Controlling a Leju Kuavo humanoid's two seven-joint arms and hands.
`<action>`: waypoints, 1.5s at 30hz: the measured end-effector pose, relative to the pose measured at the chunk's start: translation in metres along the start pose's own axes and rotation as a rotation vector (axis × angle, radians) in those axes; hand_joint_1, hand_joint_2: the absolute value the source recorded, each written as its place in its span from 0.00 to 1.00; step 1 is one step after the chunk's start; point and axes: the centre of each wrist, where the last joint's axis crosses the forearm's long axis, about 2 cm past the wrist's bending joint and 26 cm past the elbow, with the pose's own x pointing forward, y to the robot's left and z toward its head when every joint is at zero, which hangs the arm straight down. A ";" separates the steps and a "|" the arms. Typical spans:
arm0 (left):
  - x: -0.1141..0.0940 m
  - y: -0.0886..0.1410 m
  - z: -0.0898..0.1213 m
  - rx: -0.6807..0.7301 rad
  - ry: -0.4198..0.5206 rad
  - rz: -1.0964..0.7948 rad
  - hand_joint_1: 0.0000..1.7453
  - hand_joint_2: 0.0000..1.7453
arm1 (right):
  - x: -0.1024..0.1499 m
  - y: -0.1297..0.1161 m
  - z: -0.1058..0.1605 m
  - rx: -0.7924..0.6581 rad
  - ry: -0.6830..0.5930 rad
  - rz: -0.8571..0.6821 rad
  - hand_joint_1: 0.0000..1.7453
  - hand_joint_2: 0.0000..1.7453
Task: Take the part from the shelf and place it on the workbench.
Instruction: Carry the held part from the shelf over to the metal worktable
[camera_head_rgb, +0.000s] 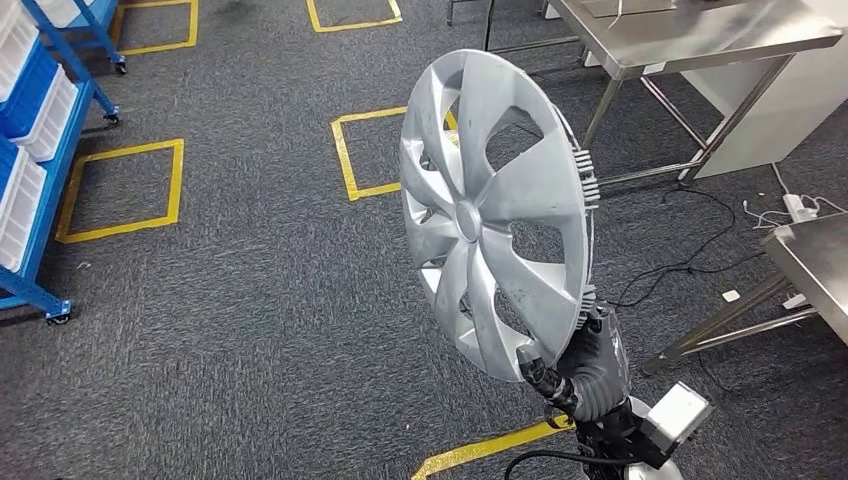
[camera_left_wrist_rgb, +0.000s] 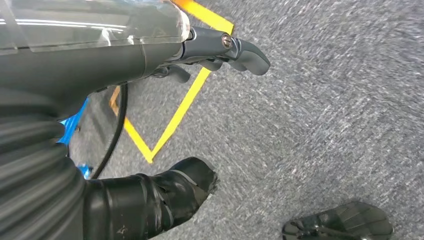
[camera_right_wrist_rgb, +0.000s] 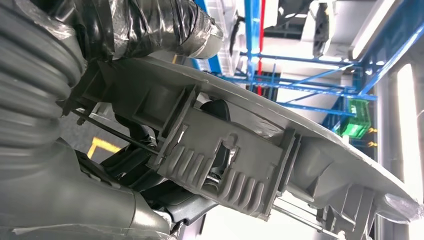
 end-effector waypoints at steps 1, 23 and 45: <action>0.000 0.000 0.000 -0.001 0.000 0.000 0.00 1.00 | 0.001 0.000 0.000 0.001 -0.001 0.003 1.00 1.00; -0.007 -0.004 0.002 -0.015 0.021 0.012 0.00 1.00 | 0.000 0.003 -0.006 -0.002 -0.001 0.028 1.00 1.00; -0.004 -0.003 0.001 -0.017 0.018 0.020 0.00 1.00 | 0.001 0.003 -0.008 0.000 -0.015 0.026 1.00 1.00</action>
